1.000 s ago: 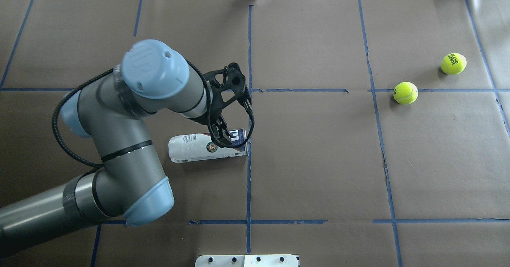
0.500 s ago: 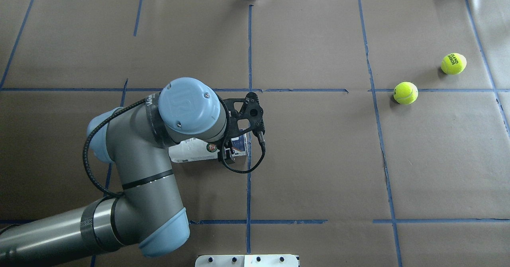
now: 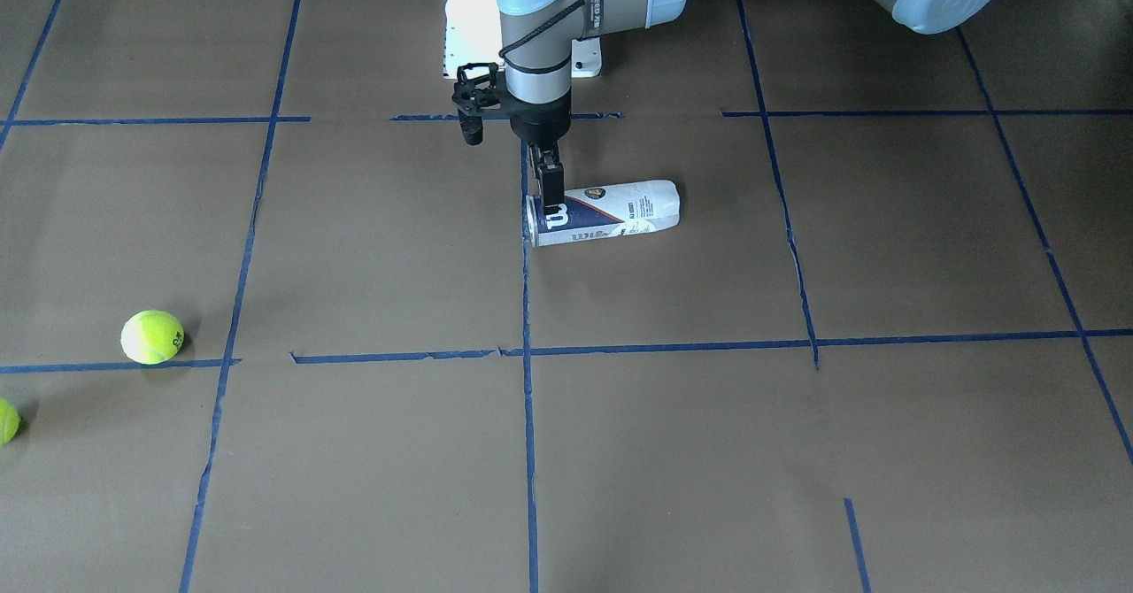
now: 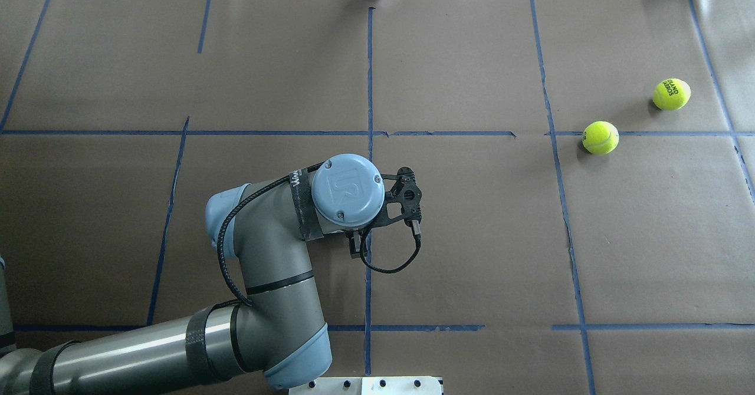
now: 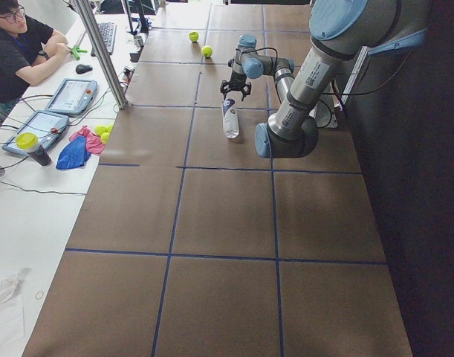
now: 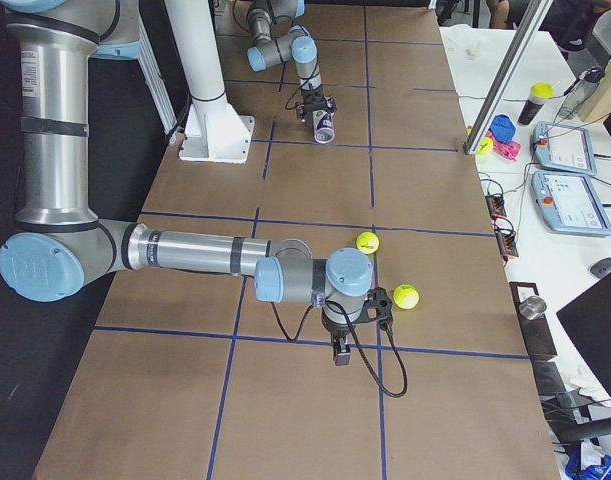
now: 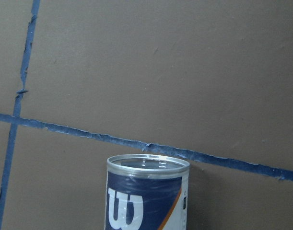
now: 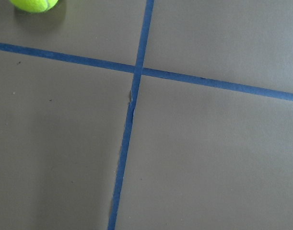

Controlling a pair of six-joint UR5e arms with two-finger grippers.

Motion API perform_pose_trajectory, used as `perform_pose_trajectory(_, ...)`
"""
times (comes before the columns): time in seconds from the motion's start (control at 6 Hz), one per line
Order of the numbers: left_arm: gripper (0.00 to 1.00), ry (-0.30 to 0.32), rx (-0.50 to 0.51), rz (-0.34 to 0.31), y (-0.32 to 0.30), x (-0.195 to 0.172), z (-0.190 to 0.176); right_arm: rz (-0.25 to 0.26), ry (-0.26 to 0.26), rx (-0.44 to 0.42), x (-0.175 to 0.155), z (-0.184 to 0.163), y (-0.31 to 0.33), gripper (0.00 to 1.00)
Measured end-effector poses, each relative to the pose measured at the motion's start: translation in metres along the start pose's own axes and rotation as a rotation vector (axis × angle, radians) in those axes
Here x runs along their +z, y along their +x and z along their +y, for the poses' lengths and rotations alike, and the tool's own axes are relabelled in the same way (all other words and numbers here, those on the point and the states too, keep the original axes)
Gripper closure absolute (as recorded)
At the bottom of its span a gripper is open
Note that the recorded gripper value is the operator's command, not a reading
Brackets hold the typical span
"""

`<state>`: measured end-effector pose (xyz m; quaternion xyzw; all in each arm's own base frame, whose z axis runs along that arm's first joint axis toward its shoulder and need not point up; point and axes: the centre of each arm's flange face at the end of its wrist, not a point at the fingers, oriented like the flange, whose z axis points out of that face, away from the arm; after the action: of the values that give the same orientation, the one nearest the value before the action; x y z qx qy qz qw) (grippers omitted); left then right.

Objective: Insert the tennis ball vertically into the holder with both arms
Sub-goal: 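Grasp the white Wilson can's rim with the left gripper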

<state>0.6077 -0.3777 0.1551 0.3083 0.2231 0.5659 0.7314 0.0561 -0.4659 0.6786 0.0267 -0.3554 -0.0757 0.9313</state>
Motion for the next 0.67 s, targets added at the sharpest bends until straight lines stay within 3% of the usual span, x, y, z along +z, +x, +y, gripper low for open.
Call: perform_pose_trajectory(0.67,0.00,-0.066,-0.009,-0.038,-0.006,0.037,-0.001,0.000,0.000,0.000,0.000,0.000,0.000,0.00)
